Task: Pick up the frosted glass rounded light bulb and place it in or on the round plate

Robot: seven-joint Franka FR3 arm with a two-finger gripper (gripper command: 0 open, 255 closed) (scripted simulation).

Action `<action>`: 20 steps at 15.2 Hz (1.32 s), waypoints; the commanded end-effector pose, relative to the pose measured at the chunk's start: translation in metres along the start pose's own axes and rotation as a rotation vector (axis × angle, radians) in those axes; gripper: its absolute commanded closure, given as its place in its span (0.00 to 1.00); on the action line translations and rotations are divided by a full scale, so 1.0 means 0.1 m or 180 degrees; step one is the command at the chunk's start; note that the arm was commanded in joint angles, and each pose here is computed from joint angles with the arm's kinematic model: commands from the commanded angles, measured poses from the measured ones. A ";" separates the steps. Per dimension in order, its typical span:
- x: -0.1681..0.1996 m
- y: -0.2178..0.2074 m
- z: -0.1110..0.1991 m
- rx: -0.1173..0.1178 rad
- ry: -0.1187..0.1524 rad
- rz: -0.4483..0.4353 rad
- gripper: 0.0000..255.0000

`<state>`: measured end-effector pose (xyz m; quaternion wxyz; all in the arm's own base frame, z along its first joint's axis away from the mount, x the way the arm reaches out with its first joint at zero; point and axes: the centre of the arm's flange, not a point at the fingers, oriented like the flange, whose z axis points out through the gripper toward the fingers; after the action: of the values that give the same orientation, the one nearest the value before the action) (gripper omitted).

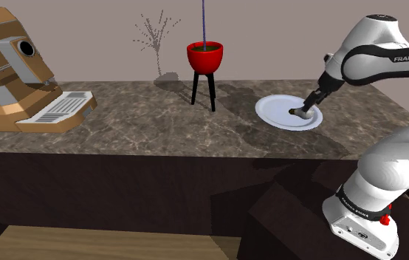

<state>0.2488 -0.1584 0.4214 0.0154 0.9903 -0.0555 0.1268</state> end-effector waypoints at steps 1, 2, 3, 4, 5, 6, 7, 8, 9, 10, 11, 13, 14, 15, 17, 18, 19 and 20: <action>-0.01 0.00 0.12 -0.0001 0.0015 -0.0002 0.00; -0.01 0.00 0.18 -0.0001 0.0015 -0.0002 0.00; -0.01 0.00 0.23 -0.0001 0.0015 -0.0002 0.00; -0.01 0.00 0.31 -0.0001 0.0015 -0.0002 0.00; -0.01 0.00 0.31 -0.0001 0.0015 -0.0002 0.00; -0.01 0.00 0.31 -0.0001 0.0015 -0.0002 0.00; -0.01 0.00 0.31 -0.0001 0.0015 -0.0002 0.00; -0.01 0.00 0.31 -0.0001 0.0015 -0.0002 0.00; -0.01 0.00 0.31 -0.0001 0.0015 -0.0002 0.00; -0.01 0.00 0.31 -0.0001 0.0015 -0.0002 0.00; -0.01 0.00 0.31 -0.0001 0.0015 -0.0002 0.00; -0.01 0.00 0.31 -0.0001 0.0015 -0.0002 1.00; -0.01 0.00 0.31 -0.0001 0.0015 -0.0002 1.00; -0.01 0.00 0.31 -0.0001 0.0015 -0.0002 1.00; -0.01 0.00 0.31 -0.0001 0.0015 -0.0002 1.00; -0.01 0.00 0.31 -0.0001 0.0015 -0.0002 1.00; -0.01 0.00 0.31 -0.0001 0.0015 -0.0002 1.00; -0.01 0.00 0.31 -0.0001 0.0015 -0.0002 1.00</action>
<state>0.2560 -0.1597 0.3911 0.0157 0.9900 -0.0551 0.1291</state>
